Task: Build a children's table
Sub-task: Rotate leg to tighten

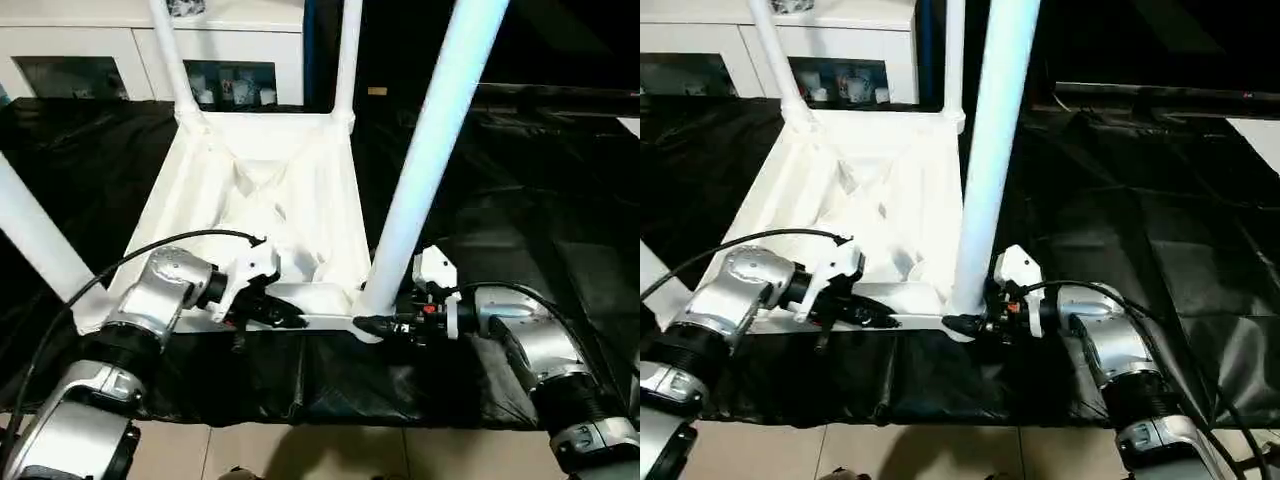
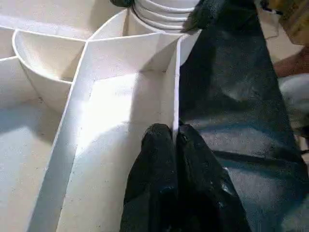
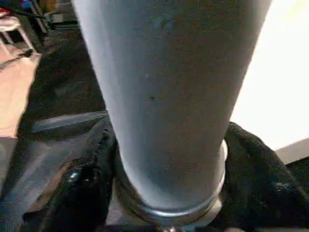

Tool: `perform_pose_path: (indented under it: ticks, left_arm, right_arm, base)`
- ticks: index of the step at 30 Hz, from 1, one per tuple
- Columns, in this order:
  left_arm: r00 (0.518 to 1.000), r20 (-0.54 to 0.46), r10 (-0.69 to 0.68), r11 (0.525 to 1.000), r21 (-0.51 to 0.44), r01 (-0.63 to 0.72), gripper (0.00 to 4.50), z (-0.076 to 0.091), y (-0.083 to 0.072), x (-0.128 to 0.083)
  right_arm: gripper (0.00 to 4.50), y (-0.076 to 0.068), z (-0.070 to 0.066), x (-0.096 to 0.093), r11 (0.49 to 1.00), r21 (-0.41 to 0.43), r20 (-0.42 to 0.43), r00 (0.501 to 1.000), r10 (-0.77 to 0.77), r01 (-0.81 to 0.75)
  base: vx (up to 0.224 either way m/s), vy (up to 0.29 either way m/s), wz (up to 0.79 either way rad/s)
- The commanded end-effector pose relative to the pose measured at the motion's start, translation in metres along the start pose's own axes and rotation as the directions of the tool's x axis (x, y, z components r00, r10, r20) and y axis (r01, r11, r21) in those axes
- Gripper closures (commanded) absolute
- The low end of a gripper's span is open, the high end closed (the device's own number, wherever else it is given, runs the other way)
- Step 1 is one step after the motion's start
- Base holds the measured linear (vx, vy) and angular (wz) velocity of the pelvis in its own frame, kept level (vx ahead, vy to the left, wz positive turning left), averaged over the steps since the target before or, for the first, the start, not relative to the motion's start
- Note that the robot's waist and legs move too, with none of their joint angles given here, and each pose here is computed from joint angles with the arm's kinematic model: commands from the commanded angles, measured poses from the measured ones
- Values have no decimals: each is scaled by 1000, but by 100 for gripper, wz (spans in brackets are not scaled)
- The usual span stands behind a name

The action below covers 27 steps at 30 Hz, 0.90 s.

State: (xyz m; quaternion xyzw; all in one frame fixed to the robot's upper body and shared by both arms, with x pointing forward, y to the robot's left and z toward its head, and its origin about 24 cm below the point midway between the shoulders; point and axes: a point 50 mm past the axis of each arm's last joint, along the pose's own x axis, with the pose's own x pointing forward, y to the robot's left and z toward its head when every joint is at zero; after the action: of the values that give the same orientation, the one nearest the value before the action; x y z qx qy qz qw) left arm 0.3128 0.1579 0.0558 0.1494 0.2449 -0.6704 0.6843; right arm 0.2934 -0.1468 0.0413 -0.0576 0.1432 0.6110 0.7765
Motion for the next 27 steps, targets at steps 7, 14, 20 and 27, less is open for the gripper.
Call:
perform_pose_path:
  ticks: [7,14,20,27]
  left_arm:
    - [998,66,25,999,-40,-23,450,4,0,19]
    - [967,99,234,970,-84,-226,450,23,11,57]
    - [937,153,315,945,-145,-294,450,47,8,96]
    - [938,179,298,950,-147,-274,450,56,-2,116]
  right_arm:
    - [178,9,-5,13,998,51,43,998,-49,46]
    - [179,7,-13,38,935,72,15,937,-348,346]
    - [180,2,-11,68,799,234,15,819,-573,554]
    - [100,9,2,85,808,272,98,821,-563,522]
  base:
    - [0,0,0]
    - [0,0,0]
    - [0,0,0]
    - [0,0,0]
